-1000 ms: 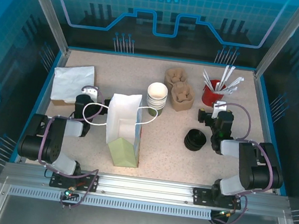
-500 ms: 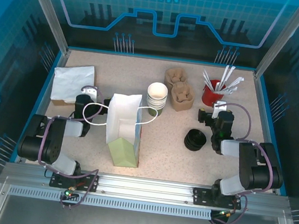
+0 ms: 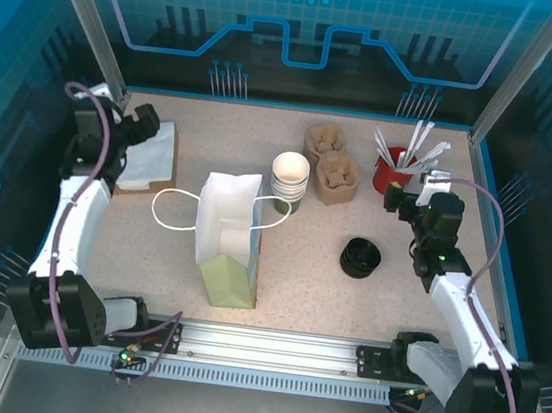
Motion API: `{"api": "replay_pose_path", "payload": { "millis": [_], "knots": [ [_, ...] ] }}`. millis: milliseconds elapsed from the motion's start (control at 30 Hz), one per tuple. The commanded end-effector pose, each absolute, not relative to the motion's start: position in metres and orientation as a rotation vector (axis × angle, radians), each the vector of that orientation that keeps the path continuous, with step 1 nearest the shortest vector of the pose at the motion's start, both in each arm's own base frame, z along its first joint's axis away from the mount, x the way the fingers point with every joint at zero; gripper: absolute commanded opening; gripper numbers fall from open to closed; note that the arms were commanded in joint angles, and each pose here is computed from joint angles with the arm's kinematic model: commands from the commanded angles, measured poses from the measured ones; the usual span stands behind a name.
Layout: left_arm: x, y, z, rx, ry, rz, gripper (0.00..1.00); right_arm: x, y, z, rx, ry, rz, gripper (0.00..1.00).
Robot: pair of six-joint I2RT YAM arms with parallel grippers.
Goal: Pack the takeout coffee
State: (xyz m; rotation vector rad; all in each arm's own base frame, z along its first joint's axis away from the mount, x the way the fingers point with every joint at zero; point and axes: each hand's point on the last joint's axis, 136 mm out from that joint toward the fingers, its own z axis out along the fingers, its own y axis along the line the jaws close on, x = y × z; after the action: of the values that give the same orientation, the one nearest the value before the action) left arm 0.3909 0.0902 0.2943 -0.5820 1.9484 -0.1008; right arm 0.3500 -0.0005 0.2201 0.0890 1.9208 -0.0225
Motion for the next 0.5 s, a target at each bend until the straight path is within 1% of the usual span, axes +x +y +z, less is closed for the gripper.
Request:
{"api": "replay_pose_path", "payload": {
  "millis": [0, 33, 167, 267, 367, 467],
  "knots": [
    [0.356, 0.039, 0.279, -0.564, 2.238, -0.360, 0.97, 0.316, 0.003, 0.209, 0.173, 2.106, 0.065, 1.00],
    [0.348, 0.025, 0.288, -0.528, 2.271, -0.413, 0.96, 0.308, 0.004, 0.213, 0.197, 2.129, 0.086, 1.00],
    [0.309, -0.025, 0.312, -0.386, 2.401, -0.481, 0.92, 0.285, 0.008, 0.223, 0.264, 2.191, 0.146, 1.00],
    [0.283, -0.058, 0.320, -0.282, 2.456, -0.529, 0.90, 0.275, 0.011, 0.226, 0.264, 2.211, 0.153, 1.00],
    [0.263, -0.077, 0.317, -0.233, 2.518, -0.556, 0.86, 0.271, 0.010, 0.226, 0.264, 2.217, 0.141, 1.00],
    [0.253, -0.084, 0.308, -0.168, 2.582, -0.473, 0.86, 0.270, 0.008, 0.224, 0.272, 2.221, 0.124, 1.00]
  ]
}}
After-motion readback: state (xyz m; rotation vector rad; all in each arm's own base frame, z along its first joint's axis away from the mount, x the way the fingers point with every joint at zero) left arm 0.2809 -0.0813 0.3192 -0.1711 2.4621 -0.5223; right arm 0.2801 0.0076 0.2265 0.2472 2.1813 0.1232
